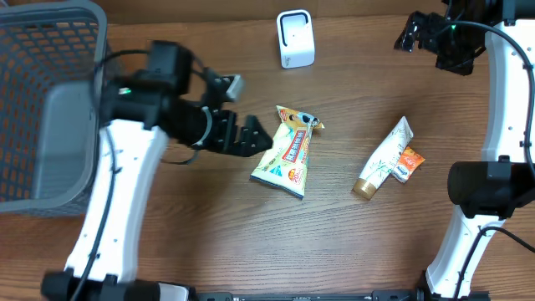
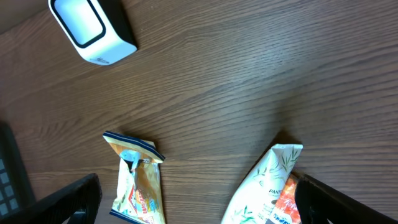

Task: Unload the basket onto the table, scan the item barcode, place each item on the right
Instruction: 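Grasp the yellow snack packet with the left gripper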

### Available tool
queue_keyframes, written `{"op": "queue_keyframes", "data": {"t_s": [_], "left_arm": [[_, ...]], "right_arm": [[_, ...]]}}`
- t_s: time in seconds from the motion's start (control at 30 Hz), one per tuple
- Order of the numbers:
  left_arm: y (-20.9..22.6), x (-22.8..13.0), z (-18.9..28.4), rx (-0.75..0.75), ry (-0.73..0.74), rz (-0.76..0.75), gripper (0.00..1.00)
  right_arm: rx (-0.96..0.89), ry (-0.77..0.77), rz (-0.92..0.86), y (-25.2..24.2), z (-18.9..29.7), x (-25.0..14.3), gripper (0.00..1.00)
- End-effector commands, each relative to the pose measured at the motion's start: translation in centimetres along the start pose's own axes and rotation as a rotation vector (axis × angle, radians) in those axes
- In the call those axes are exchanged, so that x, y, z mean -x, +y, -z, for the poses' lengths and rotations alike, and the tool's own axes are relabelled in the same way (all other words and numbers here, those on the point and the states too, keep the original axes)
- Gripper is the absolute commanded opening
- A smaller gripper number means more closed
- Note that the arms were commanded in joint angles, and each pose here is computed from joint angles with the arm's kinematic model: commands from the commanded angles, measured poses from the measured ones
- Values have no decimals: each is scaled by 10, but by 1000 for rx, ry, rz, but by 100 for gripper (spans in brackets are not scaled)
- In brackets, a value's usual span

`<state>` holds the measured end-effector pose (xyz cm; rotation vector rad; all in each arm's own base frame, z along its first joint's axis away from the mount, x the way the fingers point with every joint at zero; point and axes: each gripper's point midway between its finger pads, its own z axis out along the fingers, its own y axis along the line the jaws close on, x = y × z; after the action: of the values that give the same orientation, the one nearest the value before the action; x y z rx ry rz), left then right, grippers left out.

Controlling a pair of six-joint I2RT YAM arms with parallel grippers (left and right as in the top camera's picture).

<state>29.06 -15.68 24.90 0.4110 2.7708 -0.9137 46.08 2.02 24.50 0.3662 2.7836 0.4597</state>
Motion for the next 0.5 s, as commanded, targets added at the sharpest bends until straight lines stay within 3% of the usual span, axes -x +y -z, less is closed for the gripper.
{"op": "queue_keyframes", "data": {"t_s": [0.0,0.23,0.47], "left_arm": [[19,-3,-48,51,78,59,100],[103,-22,-108,333,222,214,100],[116,-51,-155,192,384,363,100]], "right_arm": [[-2,-28,6,1,8,3,100],[-2,-28,6,1,8,3,100],[-2,-28,6,1,8,3,100]]}}
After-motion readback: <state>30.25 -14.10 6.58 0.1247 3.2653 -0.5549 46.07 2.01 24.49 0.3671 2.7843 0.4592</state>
